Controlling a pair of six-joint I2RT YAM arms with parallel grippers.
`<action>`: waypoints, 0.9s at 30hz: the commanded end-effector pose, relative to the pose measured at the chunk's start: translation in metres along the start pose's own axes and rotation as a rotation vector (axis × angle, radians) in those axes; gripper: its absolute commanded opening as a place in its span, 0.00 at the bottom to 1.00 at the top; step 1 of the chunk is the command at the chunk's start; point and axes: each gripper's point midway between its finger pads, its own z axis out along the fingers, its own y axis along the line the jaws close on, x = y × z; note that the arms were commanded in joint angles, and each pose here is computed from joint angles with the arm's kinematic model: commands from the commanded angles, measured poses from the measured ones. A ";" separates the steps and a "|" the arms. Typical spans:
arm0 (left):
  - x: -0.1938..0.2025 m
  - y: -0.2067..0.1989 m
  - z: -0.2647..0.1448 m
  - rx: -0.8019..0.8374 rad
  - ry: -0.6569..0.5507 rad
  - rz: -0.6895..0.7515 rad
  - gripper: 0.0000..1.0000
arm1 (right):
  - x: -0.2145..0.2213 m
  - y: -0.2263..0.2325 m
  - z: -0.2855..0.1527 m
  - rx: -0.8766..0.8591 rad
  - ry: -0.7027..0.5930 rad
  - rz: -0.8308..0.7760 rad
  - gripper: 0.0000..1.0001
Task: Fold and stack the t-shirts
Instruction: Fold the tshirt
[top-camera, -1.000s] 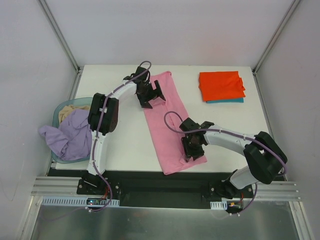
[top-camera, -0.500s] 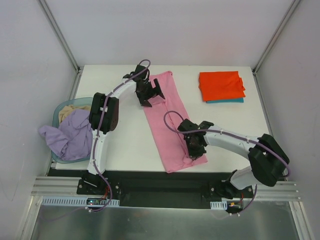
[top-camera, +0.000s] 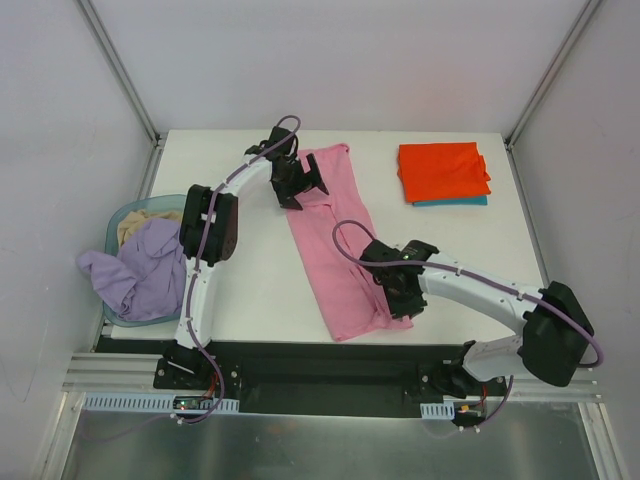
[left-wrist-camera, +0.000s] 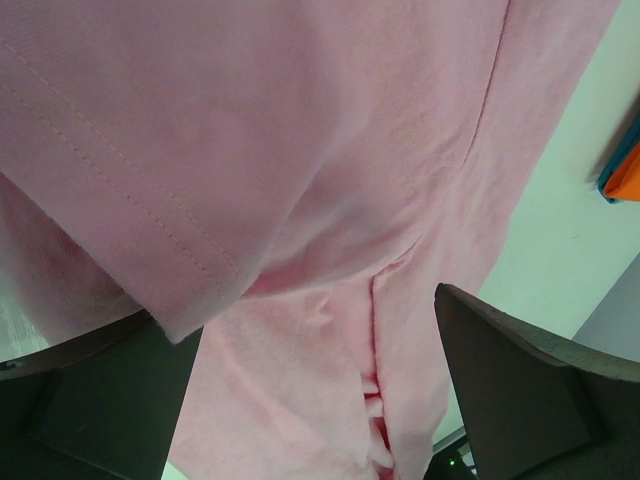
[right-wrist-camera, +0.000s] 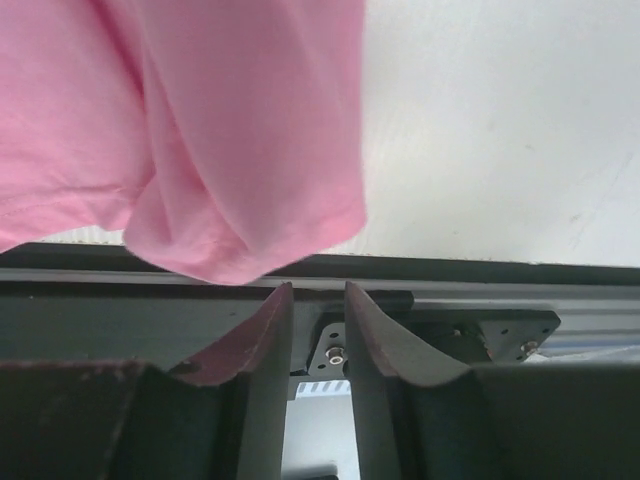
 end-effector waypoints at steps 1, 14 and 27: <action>-0.014 0.014 -0.002 -0.035 -0.033 0.053 0.99 | 0.000 0.034 0.011 -0.143 0.039 -0.040 0.31; -0.064 0.011 -0.029 0.046 -0.093 0.224 0.99 | -0.024 0.053 -0.022 -0.288 -0.088 -0.074 0.55; 0.023 -0.081 -0.135 0.226 -0.073 0.374 1.00 | -0.096 -0.008 -0.041 -0.410 -0.242 0.261 0.97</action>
